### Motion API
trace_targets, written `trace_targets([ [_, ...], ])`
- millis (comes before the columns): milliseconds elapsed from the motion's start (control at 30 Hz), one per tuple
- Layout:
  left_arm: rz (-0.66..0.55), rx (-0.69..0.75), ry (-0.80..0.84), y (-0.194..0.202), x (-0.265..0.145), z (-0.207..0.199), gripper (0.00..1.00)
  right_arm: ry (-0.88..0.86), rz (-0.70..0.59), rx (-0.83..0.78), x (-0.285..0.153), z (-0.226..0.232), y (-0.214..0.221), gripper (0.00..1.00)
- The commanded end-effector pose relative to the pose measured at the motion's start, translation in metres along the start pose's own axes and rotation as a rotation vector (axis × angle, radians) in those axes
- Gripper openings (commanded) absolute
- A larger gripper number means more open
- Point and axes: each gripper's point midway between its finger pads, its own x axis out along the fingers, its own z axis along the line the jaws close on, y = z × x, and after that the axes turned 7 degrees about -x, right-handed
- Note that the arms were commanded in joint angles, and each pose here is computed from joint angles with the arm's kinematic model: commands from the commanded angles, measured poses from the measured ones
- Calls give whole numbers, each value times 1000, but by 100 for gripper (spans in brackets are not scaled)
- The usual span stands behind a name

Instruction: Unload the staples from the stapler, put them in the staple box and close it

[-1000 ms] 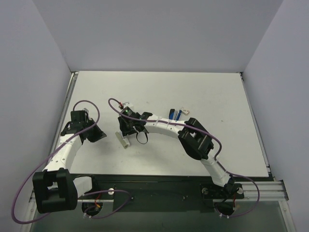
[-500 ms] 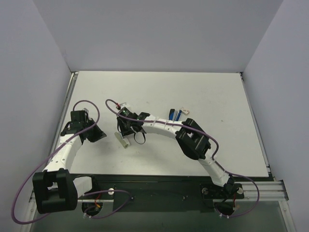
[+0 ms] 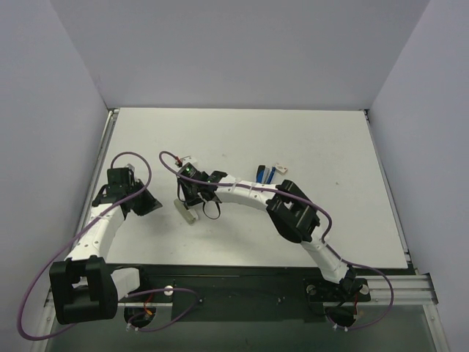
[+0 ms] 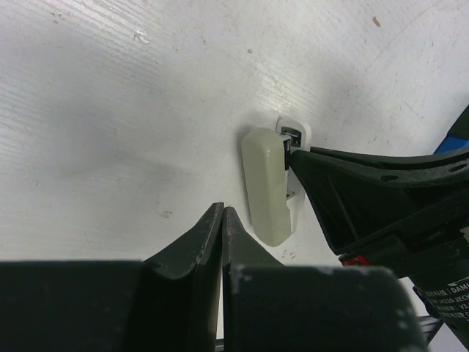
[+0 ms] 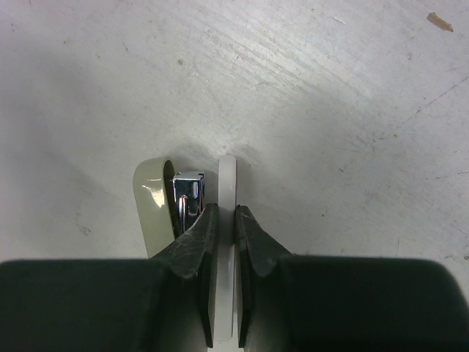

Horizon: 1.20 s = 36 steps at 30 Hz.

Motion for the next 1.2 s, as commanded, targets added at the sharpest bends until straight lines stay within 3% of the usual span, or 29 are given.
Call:
trace_targets([
  [0,-24,7,53,-6,-1,-10,12,44,70,-14,-3,-11,18,0],
  [367,40,61,253,8,-5,-41,60,55,-26,78,-48,-44,9,0],
  [933,127,199,513,59,-17,-128,88,128,-193,149,-138,-75,-7,0],
  [1167,123,182,612,62,-19,-154,89,134,-235,175,-160,-79,-12,0],
])
